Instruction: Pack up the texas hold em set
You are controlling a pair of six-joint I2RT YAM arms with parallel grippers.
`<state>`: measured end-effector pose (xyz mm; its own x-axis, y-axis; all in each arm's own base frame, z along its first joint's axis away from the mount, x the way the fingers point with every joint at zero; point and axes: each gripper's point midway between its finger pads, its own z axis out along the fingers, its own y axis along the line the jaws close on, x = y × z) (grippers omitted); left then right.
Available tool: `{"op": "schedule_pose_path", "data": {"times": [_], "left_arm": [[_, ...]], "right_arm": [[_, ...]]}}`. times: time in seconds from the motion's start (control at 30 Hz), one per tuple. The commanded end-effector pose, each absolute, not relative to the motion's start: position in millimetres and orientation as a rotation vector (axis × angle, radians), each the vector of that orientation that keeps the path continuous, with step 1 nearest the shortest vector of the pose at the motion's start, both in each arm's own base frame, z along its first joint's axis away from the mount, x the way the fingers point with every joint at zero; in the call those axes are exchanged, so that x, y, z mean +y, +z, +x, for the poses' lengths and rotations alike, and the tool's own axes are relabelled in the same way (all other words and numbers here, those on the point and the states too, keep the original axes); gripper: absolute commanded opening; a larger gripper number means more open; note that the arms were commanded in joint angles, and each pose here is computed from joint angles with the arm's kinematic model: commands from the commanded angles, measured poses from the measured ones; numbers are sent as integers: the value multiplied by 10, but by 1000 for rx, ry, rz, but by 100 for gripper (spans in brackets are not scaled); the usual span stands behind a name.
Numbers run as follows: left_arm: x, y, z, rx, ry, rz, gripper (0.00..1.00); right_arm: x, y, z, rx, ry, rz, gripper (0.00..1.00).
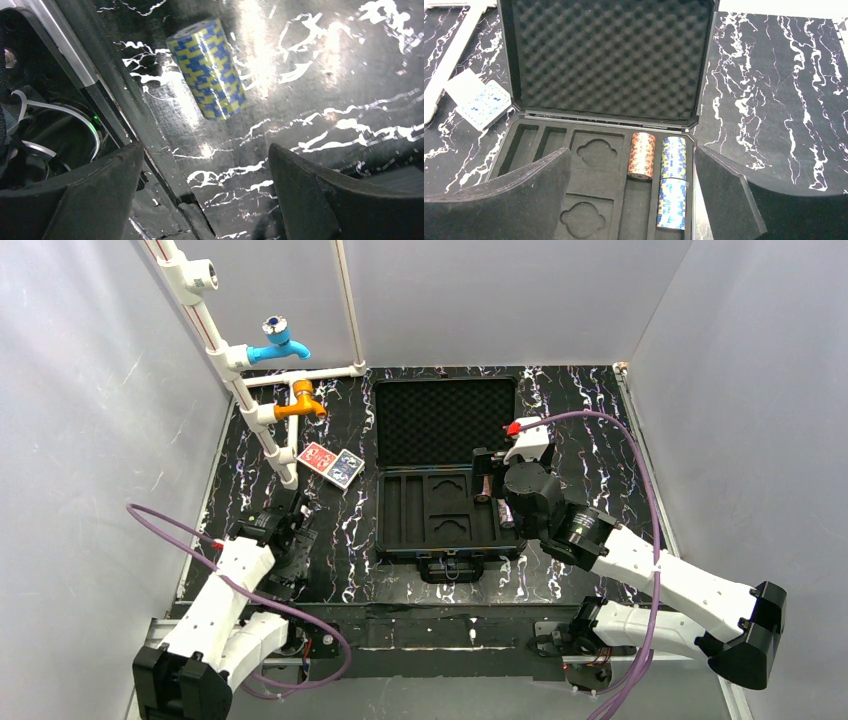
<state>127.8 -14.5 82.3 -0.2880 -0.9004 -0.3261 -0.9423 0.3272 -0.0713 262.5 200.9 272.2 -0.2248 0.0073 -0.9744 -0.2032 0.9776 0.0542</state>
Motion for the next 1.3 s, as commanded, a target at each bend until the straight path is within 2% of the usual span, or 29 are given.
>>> {"op": "schedule_pose_path", "data": {"times": [0.0,0.37,0.83,1.0,1.13,1.27], "left_arm": [[5,680,1236,2193,291,-1768,91],[92,534,1367,2117,263,-1873,83],[112,273,1389,2104,279,-1951,61],[108,221,1385,2125,292,-1951,43],[80,215,1417,2140,245,-1927,17],[80,257,1438,2156,190,-1851,0]], "right_arm": [[2024,2804,2613,1776,224,-126,100],[2028,2730,2595,1796,224,-137,100],[2028,2698,2593,1805,217,-141,100],[2027,2693,2600,1806,211,-139,100],[2034,2677,2601,1810,210,-142,100],[2027,2673,2603,1811,204,-142,100]]}}
